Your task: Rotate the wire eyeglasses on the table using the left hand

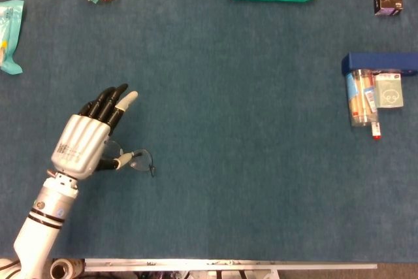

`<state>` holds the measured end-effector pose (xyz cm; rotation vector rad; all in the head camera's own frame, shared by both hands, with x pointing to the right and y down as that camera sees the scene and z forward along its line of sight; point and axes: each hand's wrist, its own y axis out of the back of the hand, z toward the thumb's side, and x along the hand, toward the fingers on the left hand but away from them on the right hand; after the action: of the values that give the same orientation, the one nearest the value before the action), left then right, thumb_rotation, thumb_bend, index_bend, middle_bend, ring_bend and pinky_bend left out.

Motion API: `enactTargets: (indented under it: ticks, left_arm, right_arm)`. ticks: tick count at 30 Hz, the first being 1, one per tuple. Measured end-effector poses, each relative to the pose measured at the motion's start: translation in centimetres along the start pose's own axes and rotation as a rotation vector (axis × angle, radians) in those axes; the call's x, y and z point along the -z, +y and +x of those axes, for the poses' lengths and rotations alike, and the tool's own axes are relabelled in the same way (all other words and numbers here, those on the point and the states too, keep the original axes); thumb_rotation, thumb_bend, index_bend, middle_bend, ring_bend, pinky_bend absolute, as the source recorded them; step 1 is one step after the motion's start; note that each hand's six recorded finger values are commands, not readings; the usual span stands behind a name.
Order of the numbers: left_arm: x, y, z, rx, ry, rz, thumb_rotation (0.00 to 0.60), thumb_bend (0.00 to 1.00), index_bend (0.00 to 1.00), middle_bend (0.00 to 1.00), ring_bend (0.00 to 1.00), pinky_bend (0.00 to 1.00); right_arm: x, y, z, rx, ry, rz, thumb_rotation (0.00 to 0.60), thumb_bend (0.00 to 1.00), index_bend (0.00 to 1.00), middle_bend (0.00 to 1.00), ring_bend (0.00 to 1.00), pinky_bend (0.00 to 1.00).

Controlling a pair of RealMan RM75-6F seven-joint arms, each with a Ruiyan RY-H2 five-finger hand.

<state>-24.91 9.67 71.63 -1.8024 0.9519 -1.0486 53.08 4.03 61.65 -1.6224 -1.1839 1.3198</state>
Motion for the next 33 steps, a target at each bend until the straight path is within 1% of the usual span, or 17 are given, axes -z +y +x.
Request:
enactTargets:
  ticks: [5, 22, 29, 33]
  left_arm:
    - [-0.1, -0.6, 0.4, 0.005, -0.005, 0.004, 0.600, 0.07, 0.07, 0.04, 0.06, 0.21]
    - [0.3, -2.2, 0.9, 0.043, -0.001, -0.007, 0.600, 0.07, 0.07, 0.03, 0.06, 0.21]
    - [0.4, -2.8, 1.0, 0.051, -0.016, 0.013, 0.600, 0.07, 0.07, 0.02, 0.04, 0.18]
    - [0.3, -3.1, 1.2, 0.048, -0.027, 0.018, 0.600, 0.07, 0.04, 0.00, 0.02, 0.17]
  right_arm:
    - [0.0, -0.2, -0.1, -0.006, 0.002, -0.002, 0.600, 0.00, 0.00, 0.06, 0.00, 0.21]
    - [-0.3, -0.3, -0.2, -0.011, 0.007, 0.002, 0.600, 0.00, 0.00, 0.06, 0.00, 0.21]
    - [-0.4, -0.3, -0.2, -0.015, 0.008, 0.003, 0.600, 0.00, 0.00, 0.06, 0.00, 0.21]
    - [-0.4, -0.4, -0.3, -0.017, 0.009, 0.003, 0.600, 0.00, 0.00, 0.07, 0.00, 0.21]
